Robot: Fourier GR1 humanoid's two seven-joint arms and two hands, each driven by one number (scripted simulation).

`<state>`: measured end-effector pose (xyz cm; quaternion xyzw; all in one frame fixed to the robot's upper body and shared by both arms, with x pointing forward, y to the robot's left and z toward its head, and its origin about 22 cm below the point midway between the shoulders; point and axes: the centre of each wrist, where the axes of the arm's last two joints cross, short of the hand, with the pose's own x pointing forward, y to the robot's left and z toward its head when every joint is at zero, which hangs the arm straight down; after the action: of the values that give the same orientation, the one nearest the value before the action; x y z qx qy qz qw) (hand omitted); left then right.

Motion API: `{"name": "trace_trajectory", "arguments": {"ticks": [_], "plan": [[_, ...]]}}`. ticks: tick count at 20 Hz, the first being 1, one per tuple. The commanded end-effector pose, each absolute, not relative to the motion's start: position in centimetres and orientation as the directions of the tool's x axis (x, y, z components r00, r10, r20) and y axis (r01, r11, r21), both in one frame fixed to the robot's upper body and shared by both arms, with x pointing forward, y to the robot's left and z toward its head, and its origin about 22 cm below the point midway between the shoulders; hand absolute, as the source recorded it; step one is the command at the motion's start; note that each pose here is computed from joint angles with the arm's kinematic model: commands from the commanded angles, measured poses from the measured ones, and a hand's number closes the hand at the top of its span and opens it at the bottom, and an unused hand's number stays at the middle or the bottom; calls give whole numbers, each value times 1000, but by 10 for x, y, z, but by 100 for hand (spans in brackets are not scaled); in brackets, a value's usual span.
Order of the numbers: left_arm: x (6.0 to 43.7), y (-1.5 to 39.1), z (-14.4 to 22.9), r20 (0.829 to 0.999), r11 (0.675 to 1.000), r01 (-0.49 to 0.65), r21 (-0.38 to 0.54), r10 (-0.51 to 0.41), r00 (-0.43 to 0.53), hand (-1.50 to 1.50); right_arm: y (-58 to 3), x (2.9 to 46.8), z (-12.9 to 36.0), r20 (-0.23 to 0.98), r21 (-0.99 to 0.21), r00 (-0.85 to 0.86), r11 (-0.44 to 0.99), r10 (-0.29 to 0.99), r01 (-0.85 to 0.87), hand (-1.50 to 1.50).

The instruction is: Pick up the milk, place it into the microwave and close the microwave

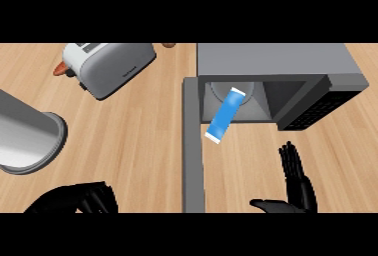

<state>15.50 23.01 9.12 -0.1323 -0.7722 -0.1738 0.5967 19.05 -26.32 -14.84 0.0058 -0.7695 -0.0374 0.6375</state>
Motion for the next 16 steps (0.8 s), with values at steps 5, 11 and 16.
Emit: {"name": "trace_trajectory", "arguments": {"ticks": [5, 11, 16], "plan": [[199, 192, 81, 970, 847, 512, 145, -18, -244, 150, -285, 127, -142, 976, 91, -204, 995, -80, 43, -150], [223, 166, 55, 974, 712, 669, 213, -105, -199, 150, -293, 108, -134, 973, 72, -223, 995, -54, 72, -150], [216, 118, 62, 977, 619, 756, 214, -138, -164, 150, -313, 89, -128, 969, 74, -242, 995, -56, 68, -150]]}}
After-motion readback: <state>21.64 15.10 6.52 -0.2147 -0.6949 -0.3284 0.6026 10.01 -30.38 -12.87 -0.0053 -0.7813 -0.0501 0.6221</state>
